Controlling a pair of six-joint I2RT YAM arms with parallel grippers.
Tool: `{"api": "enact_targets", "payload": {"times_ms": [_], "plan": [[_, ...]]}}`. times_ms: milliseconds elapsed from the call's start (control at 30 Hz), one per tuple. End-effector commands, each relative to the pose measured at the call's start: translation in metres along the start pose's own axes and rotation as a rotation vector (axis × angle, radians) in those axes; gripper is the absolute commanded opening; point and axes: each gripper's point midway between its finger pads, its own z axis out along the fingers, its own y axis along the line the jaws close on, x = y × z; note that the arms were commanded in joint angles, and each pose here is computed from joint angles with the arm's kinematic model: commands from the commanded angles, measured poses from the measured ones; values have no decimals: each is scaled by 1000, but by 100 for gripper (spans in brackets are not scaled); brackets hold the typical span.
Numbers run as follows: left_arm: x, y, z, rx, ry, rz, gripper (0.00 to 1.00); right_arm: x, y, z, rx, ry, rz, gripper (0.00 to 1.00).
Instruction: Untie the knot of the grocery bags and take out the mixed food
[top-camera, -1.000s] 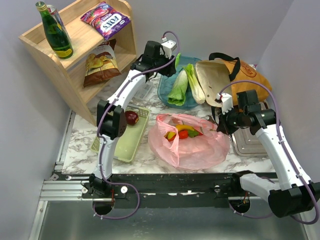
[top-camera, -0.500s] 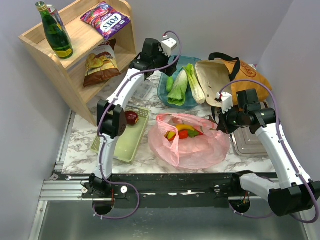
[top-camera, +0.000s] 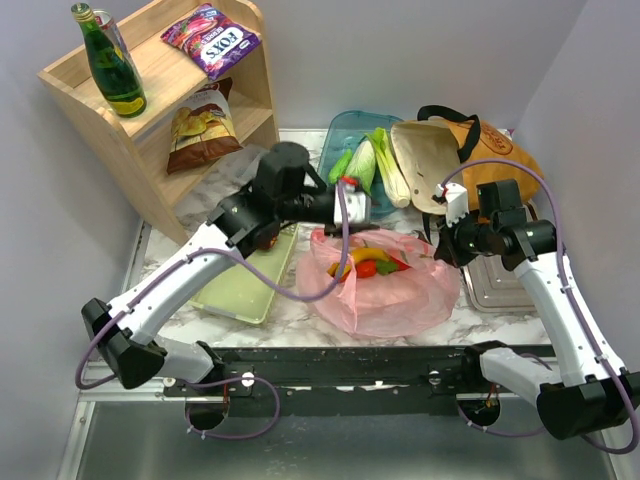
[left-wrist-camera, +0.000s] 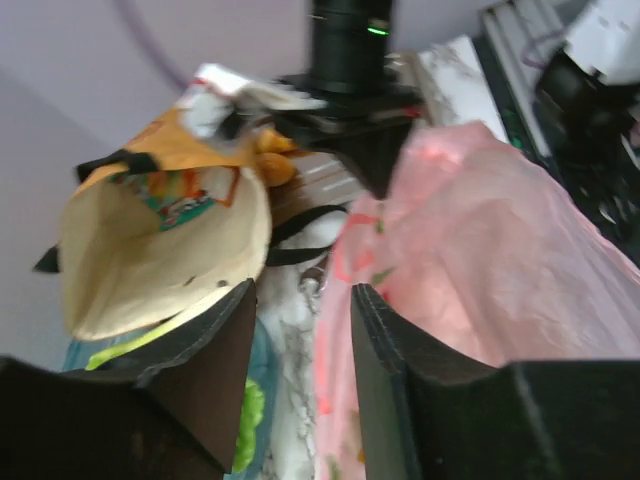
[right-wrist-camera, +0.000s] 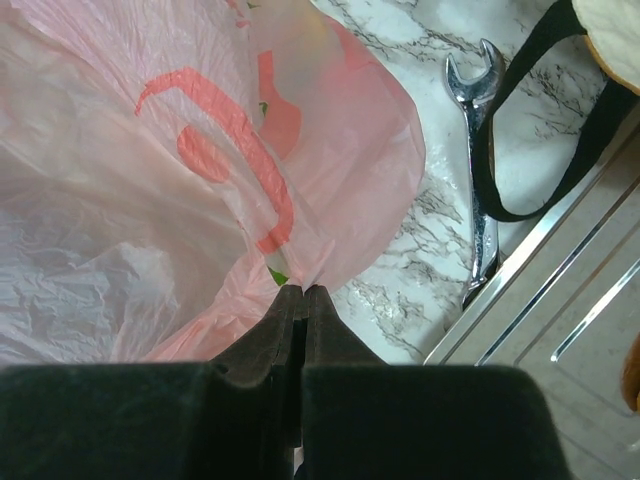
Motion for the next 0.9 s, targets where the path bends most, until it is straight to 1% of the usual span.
{"api": "enact_targets", "payload": {"times_ms": [0, 100, 200, 333, 400, 533, 600, 733, 867], "plan": [[69, -80, 22, 221, 163, 99, 38, -5, 7, -5, -31, -33, -17, 1], [109, -103, 34, 217, 299, 89, 34, -3, 7, -5, -30, -32, -25, 1], [148, -120, 43, 202, 393, 82, 33, -4, 7, -7, -22, -39, -25, 1], [211, -122, 51, 136, 558, 3, 31, -6, 6, -9, -11, -49, -21, 1], [233, -117, 54, 93, 619, -16, 32, -6, 7, -10, -11, -52, -18, 1], [259, -106, 60, 17, 702, -25, 44, -5, 8, -12, -10, -55, -15, 1], [266, -102, 63, 0, 723, -28, 46, -4, 8, -13, -8, -53, -13, 1], [281, -95, 66, -37, 771, -13, 48, -1, 9, -13, -9, -49, -13, 1], [289, -95, 72, -19, 801, -24, 51, -1, 9, -13, -12, -47, -11, 1]]}}
